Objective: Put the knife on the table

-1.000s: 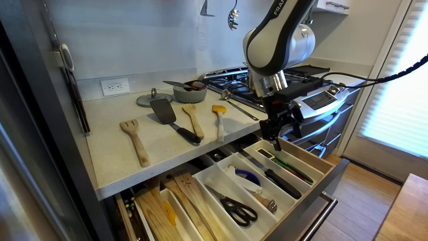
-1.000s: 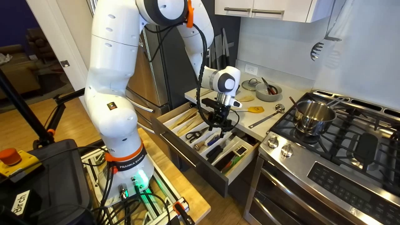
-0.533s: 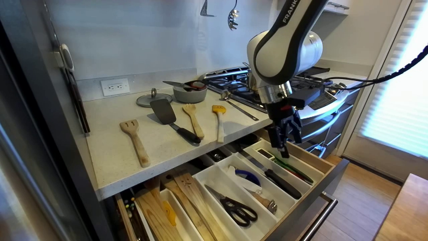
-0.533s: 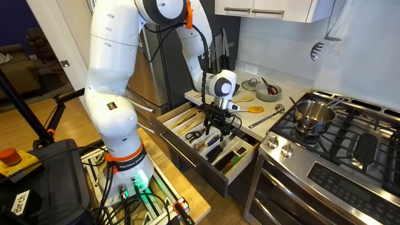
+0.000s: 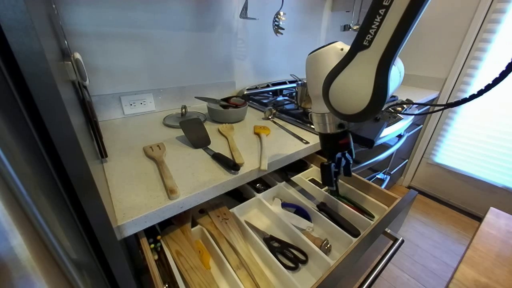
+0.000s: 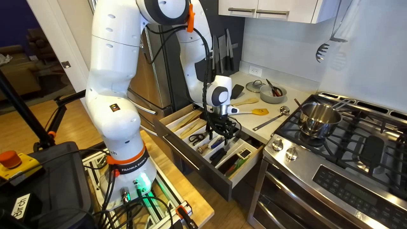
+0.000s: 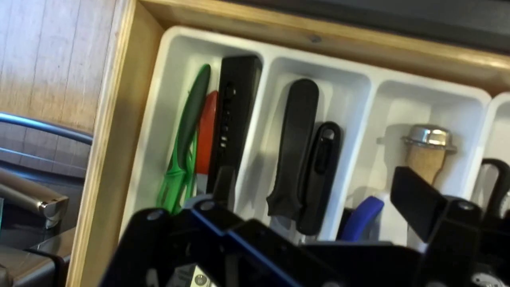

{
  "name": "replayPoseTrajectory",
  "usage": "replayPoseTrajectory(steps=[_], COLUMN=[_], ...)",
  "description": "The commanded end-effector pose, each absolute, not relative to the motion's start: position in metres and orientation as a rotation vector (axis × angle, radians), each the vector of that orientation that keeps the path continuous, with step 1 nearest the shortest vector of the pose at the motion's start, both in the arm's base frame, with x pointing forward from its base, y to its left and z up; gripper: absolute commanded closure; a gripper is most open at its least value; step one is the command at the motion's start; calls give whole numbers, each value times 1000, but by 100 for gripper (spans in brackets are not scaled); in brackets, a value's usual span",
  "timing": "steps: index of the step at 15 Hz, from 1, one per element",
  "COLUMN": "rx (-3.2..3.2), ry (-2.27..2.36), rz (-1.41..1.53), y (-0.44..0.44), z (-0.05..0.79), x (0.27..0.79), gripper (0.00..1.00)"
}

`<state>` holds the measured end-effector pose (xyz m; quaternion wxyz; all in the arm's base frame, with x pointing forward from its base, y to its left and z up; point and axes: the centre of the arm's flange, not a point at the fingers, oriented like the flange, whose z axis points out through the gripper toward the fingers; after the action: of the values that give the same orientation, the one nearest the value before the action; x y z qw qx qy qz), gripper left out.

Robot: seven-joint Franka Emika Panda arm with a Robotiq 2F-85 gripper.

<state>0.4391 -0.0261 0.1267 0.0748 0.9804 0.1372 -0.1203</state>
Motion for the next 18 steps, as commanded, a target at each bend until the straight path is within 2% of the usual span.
replayPoseTrajectory(steps=[1,7,15,17,18], rx=[2984,2987,3141,3161,3163], ry=[329,332,521,521,519], rz=[-241,-284,-281,-264,-260], y=[-13,-12,-80,-87,-88], z=[120,123,110,102,98], x=[434,439,441,443,444], gripper=[0,0,0,10,11])
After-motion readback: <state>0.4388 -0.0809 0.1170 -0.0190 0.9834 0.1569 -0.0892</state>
